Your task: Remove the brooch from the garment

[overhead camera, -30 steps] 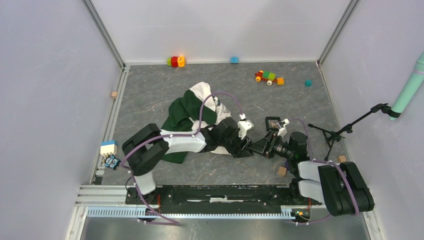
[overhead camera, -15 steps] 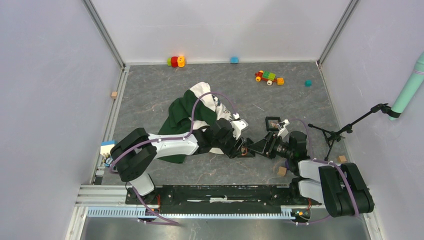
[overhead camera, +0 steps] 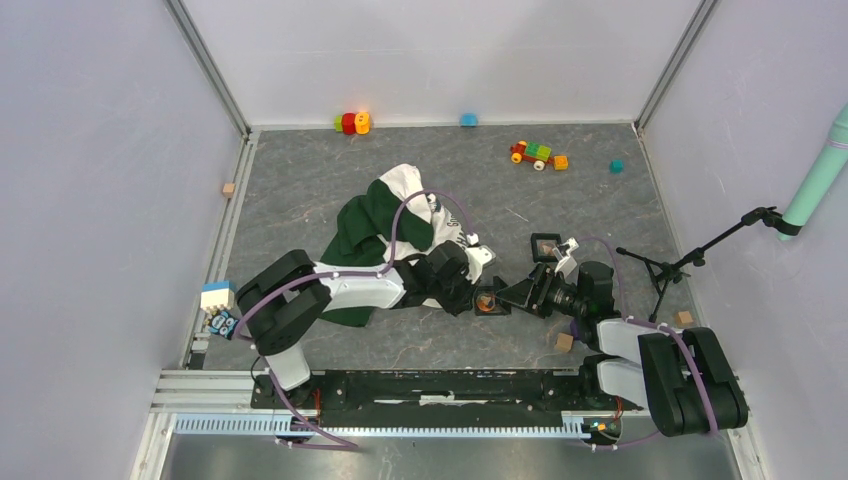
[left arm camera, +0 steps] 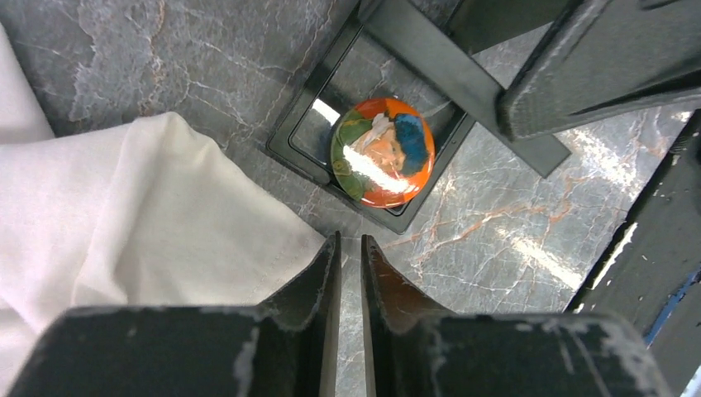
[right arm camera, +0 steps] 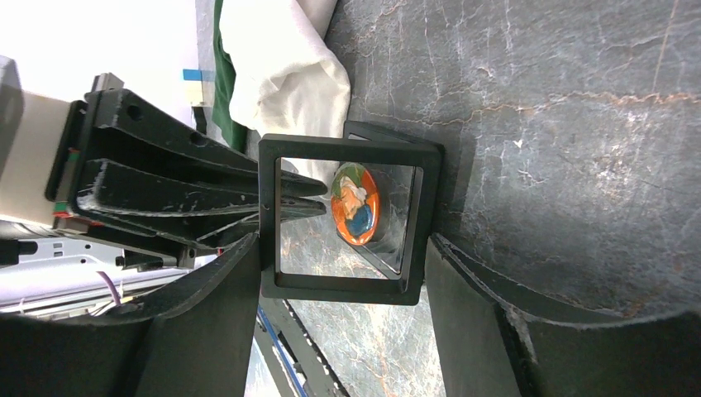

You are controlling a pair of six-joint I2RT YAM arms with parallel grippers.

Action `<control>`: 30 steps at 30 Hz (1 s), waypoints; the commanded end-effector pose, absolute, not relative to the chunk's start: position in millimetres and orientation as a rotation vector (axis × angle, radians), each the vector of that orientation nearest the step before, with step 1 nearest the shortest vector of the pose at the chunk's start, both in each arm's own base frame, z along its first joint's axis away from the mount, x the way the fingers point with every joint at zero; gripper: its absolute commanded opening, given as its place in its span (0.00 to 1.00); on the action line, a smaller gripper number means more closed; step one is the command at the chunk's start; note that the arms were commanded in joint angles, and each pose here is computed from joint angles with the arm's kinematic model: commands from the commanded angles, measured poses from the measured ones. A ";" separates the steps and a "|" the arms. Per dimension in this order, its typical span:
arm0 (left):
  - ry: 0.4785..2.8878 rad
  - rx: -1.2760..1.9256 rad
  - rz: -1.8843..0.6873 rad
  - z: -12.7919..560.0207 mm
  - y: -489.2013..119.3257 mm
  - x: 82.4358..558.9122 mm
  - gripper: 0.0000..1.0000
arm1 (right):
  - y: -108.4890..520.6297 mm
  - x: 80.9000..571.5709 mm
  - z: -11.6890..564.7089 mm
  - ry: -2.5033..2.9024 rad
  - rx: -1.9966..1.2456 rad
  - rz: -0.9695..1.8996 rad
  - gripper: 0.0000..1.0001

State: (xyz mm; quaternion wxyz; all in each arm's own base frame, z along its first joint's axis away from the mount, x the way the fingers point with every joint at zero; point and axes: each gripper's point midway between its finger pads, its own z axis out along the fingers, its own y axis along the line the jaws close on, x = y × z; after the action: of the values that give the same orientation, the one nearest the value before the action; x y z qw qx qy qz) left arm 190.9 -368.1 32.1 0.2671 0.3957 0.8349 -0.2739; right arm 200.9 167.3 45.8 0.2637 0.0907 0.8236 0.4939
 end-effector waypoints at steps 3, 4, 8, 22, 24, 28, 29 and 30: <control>2.231 1.075 -0.780 40.7 -386.2 197.8 0.19 | 166.0 214.5 57.5 2.172 0.192 1.305 0.53; 2.226 1.077 -0.789 42.1 -388.4 198.0 0.19 | 166.1 214.4 57.3 2.173 0.191 1.305 0.52; 2.207 1.080 -0.837 48.3 -399.0 198.4 0.19 | 166.0 213.5 55.9 2.177 0.193 1.304 0.53; 2.207 1.072 -0.858 49.4 -409.7 202.7 0.21 | 162.1 219.9 53.7 2.199 0.174 1.246 0.53; 2.184 1.055 -0.850 58.7 -405.1 203.1 0.23 | 156.0 224.6 49.7 2.226 0.159 1.178 0.53; 2.156 1.008 -0.878 75.8 -395.6 199.7 0.32 | 137.1 236.3 44.7 2.264 0.150 0.997 0.54; 2.145 0.995 -0.888 80.6 -393.6 198.8 0.34 | 132.9 239.6 45.5 2.264 0.142 0.958 0.54; 2.140 0.984 -0.895 83.1 -391.7 197.5 0.36 | 128.1 241.2 44.3 2.274 0.146 0.920 0.54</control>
State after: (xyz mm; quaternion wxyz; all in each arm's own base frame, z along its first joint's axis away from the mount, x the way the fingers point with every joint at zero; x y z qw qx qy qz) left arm 193.1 -391.1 45.8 0.2624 0.4005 0.8220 -0.3084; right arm 224.7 151.4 47.3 0.2989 0.0697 0.8493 0.4296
